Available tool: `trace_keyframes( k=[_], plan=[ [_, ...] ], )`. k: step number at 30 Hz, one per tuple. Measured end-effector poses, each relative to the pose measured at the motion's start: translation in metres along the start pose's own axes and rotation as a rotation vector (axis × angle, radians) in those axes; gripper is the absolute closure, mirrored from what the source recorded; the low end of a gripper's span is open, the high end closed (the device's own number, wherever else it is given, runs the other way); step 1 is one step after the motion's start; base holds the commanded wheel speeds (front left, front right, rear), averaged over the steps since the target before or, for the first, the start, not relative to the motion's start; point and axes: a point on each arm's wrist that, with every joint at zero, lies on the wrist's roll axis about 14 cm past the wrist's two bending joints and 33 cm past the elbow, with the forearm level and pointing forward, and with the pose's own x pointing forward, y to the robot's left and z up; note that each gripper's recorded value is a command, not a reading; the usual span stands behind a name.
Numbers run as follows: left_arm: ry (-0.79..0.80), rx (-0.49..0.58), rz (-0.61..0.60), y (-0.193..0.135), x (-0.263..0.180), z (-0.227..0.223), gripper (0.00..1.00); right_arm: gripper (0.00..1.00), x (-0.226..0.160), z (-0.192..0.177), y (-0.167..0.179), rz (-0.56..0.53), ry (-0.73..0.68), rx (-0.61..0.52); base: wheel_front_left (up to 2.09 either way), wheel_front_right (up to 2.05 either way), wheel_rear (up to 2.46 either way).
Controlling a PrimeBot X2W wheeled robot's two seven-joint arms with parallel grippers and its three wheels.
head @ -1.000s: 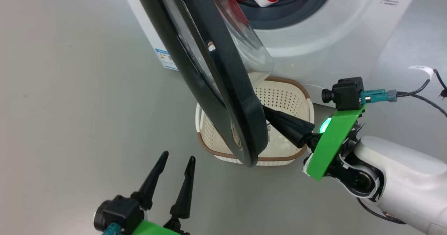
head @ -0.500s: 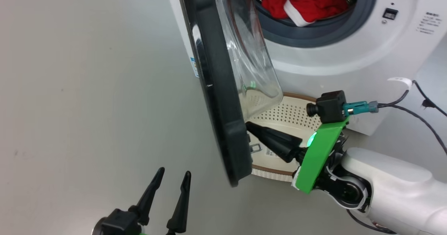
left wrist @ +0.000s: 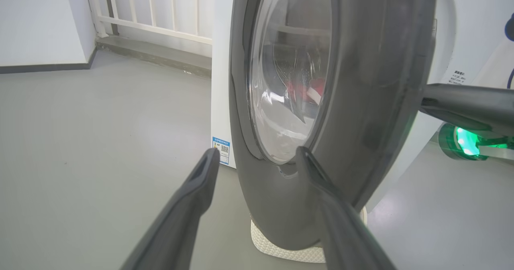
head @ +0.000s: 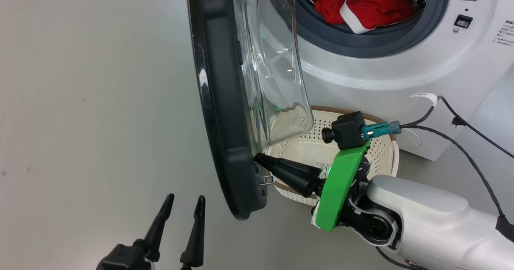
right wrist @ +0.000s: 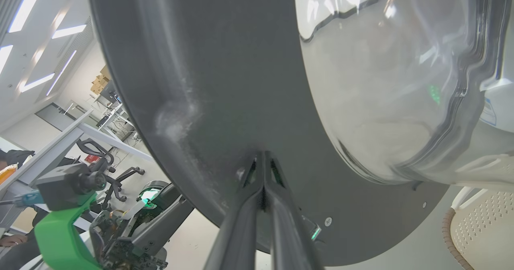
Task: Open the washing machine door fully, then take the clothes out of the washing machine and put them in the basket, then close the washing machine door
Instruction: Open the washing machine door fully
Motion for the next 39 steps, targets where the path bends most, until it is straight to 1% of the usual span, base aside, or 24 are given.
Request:
trace_keyframes(
  k=[13, 14, 15, 16, 17, 18, 19, 24, 30, 35, 39],
  plan=[
    [-0.01, -0.003, 0.023, 0.006, -0.001, 0.003, 0.0, 1.0, 0.007, -0.001, 0.004, 0.004, -0.011, -0.005, 0.0, 0.0, 0.0],
    [-0.011, -0.003, 0.024, 0.006, -0.001, 0.003, 0.0, 0.96, 0.006, 0.0, 0.004, 0.002, -0.017, -0.01, 0.0, 0.0, 0.0],
    [-0.012, -0.004, 0.024, 0.007, -0.001, 0.004, 0.0, 0.75, 0.006, 0.001, 0.003, -0.002, -0.023, -0.015, 0.0, 0.0, 0.0],
    [-0.012, -0.004, 0.025, 0.007, -0.001, 0.003, 0.0, 0.6, 0.005, 0.003, 0.002, -0.006, -0.031, -0.019, 0.0, 0.0, 0.0],
    [-0.01, -0.004, 0.025, 0.007, -0.001, 0.003, 0.0, 0.5, 0.004, 0.004, 0.0, -0.013, -0.039, -0.024, 0.0, 0.0, 0.0],
    [-0.009, -0.002, 0.026, 0.008, -0.001, 0.002, 0.0, 0.18, 0.003, 0.005, -0.002, -0.02, -0.045, -0.034, 0.0, 0.0, 0.0],
    [-0.007, -0.002, 0.026, 0.008, -0.002, 0.002, 0.0, 0.0, 0.002, 0.007, -0.003, -0.025, -0.051, -0.045, 0.0, 0.0, 0.0],
    [0.006, 0.007, 0.019, 0.011, -0.003, -0.003, 0.0, 0.0, -0.011, 0.009, -0.023, -0.095, -0.073, -0.068, 0.0, 0.0, 0.0],
    [0.014, 0.006, 0.008, 0.013, -0.004, -0.006, 0.0, 0.0, -0.033, -0.004, -0.047, -0.193, -0.074, -0.056, 0.0, 0.0, 0.0],
    [0.015, 0.014, -0.006, 0.013, -0.005, -0.007, 0.0, 0.0, -0.052, -0.018, -0.062, -0.273, -0.081, -0.023, 0.0, 0.0, 0.0],
    [0.015, 0.016, -0.01, 0.013, -0.003, -0.008, 0.0, 0.0, -0.072, -0.019, -0.08, -0.354, -0.129, 0.0, 0.0, 0.0, 0.0]
  ],
)
